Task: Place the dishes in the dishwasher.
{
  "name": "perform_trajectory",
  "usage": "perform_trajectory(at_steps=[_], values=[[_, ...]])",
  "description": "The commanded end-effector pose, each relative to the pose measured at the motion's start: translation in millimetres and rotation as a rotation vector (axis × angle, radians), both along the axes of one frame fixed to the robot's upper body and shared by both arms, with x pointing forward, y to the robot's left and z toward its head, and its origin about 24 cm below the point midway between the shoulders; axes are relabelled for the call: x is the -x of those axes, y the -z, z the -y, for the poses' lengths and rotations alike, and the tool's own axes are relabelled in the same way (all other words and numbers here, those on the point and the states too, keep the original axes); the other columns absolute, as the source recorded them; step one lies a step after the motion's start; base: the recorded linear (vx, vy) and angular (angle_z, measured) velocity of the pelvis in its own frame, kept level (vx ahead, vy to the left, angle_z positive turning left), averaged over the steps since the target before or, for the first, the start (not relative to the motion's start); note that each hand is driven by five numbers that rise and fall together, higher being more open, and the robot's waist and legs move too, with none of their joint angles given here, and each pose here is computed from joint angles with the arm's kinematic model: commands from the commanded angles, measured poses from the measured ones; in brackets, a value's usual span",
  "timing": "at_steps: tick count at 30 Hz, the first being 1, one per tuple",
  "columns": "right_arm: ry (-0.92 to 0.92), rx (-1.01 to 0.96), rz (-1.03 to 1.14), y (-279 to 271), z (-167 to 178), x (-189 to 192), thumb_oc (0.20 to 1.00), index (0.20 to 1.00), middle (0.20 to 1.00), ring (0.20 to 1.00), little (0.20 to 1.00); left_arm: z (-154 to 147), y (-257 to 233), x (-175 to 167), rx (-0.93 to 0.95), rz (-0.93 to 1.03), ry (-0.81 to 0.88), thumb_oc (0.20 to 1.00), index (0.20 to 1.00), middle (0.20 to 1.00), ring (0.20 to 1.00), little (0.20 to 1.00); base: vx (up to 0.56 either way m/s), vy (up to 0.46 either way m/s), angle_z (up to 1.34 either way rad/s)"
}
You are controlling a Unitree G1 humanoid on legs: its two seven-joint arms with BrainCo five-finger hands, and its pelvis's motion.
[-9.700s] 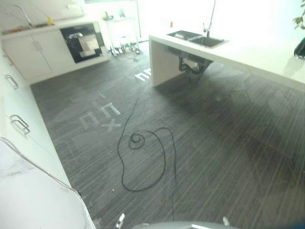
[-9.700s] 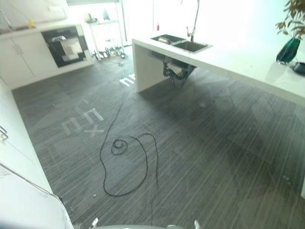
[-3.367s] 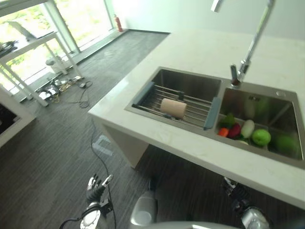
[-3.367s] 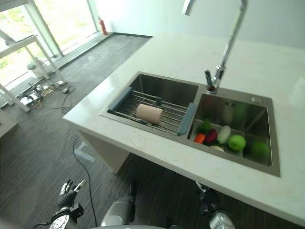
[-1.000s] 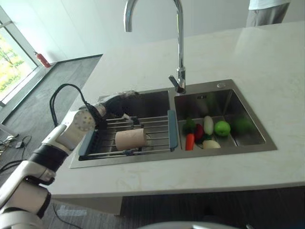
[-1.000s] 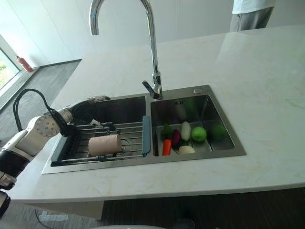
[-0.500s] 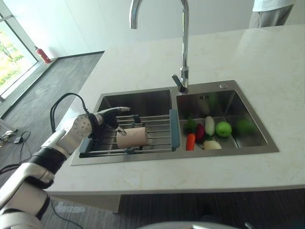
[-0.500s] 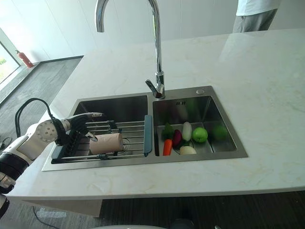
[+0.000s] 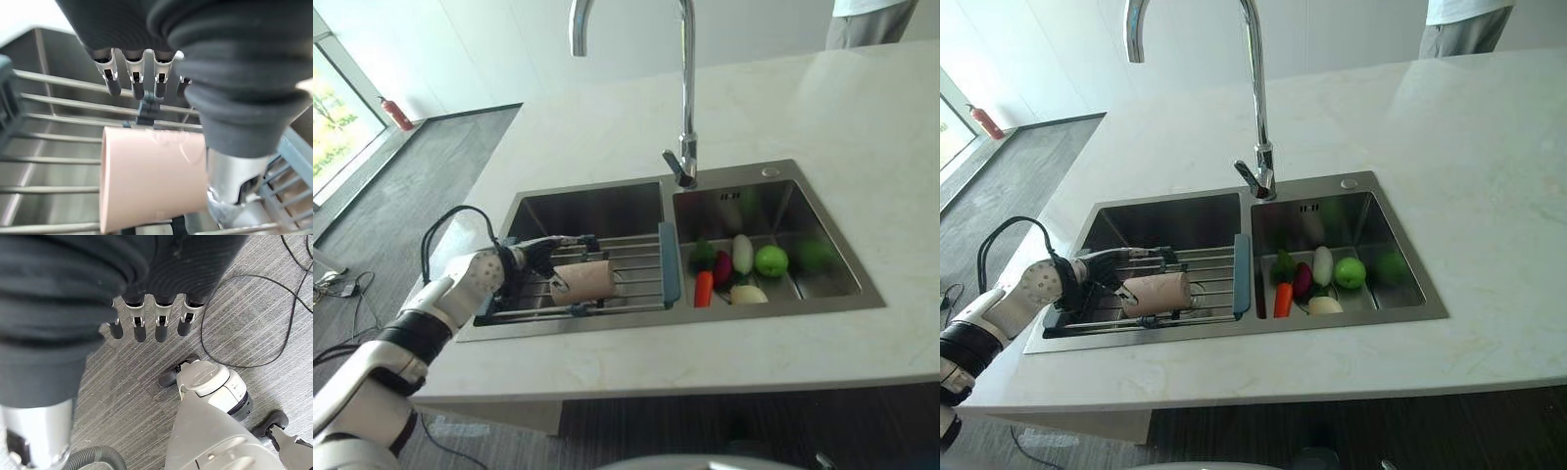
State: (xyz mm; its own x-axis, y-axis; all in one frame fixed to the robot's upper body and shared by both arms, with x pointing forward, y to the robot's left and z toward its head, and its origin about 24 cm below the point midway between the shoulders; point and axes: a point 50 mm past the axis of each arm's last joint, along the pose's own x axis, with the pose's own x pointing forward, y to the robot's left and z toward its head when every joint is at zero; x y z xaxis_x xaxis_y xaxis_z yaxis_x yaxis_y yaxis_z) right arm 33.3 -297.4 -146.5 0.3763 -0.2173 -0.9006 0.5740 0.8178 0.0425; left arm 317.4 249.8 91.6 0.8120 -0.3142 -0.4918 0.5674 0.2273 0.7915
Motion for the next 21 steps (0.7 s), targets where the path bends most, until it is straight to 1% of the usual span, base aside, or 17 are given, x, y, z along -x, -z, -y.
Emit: perform_trajectory(at_steps=[1, 13, 21], values=[[-0.019, 0.022, 0.086, -7, 7, -29, 1.000, 1.000, 1.000, 1.000, 1.000, -6, -51, -27, 0.005, 0.162, -0.025, 1.000, 1.000, 1.000, 1.000, 1.000, -0.06, 0.009, -0.08], [-0.043, 0.029, 0.180, -15, 10, -59, 1.000, 1.000, 1.000, 1.000, 1.000, 2, -63, -38, -0.053, 0.207, -0.001, 1.000, 1.000, 1.000, 1.000, 1.000, -0.07, 0.002, -0.01], [-0.047, 0.024, 0.213, -17, 8, -67, 1.000, 1.000, 1.000, 1.000, 1.000, -1, -66, -41, -0.090, 0.217, -0.015, 1.000, 1.000, 1.000, 1.000, 1.000, -0.01, 0.002, 0.00]])
